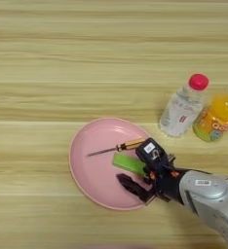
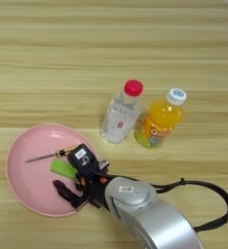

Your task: Move the objects on the table

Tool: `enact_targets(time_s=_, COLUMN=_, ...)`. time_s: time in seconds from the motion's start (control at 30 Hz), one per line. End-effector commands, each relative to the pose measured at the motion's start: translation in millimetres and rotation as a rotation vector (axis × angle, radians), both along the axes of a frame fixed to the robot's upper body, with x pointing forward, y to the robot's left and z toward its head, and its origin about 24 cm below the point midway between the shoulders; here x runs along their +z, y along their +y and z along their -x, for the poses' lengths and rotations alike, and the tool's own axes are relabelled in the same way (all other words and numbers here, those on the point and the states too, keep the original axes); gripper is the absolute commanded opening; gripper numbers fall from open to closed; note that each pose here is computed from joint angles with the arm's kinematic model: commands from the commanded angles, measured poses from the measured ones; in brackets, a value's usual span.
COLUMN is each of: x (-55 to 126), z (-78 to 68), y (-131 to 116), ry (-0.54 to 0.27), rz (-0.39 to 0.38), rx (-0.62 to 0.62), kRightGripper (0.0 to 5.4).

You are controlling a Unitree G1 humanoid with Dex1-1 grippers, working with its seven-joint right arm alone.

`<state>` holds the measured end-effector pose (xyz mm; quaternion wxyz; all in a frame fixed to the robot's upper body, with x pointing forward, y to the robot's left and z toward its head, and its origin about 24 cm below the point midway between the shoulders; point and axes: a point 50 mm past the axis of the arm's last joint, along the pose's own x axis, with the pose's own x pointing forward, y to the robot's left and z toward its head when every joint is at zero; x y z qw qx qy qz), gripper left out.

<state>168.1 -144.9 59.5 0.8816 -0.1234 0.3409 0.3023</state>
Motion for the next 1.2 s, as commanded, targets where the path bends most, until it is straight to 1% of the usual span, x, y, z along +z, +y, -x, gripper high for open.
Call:
enact_targets(time_s=0.03, x=1.9, z=-3.4, y=-7.6, ry=-0.041, rz=0.047, rx=-0.015, kRightGripper=3.59)
enact_targets(time_s=0.17, x=2.5, z=-4.0, y=-7.9, ry=-0.047, rz=0.043, rx=-0.019, kRightGripper=3.13)
enact_targets(time_s=0.27, x=2.7, z=-4.1, y=-7.5, ry=-0.048, rz=0.038, rx=-0.020, kRightGripper=2.94)
enact_targets(time_s=0.33, x=2.8, z=-4.0, y=-7.2, ry=-0.049, rz=0.037, rx=-0.020, kRightGripper=2.60)
enact_targets(time_s=0.43, x=2.6, z=-4.0, y=-6.1, ry=-0.049, rz=0.030, rx=-0.023, kRightGripper=2.26)
enact_targets(time_s=0.57, x=2.3, z=-3.3, y=-5.3, ry=-0.047, rz=0.022, rx=-0.029, kRightGripper=1.67)
enact_targets(time_s=0.67, x=1.9, z=-2.8, y=-4.5, ry=-0.047, rz=0.011, rx=-0.034, kRightGripper=1.40)
enact_targets(time_s=0.93, x=4.4, z=-2.2, y=-0.1, ry=-0.063, rz=-0.046, rx=-0.067, kRightGripper=1.40)
enact_targets(time_s=1.03, x=14.1, z=-1.5, y=3.7, ry=-0.093, rz=-0.089, rx=-0.067, kRightGripper=1.40)
enact_targets(time_s=1.2, x=26.6, z=-1.8, y=5.2, ry=-0.129, rz=-0.122, rx=-0.071, kRightGripper=1.40)
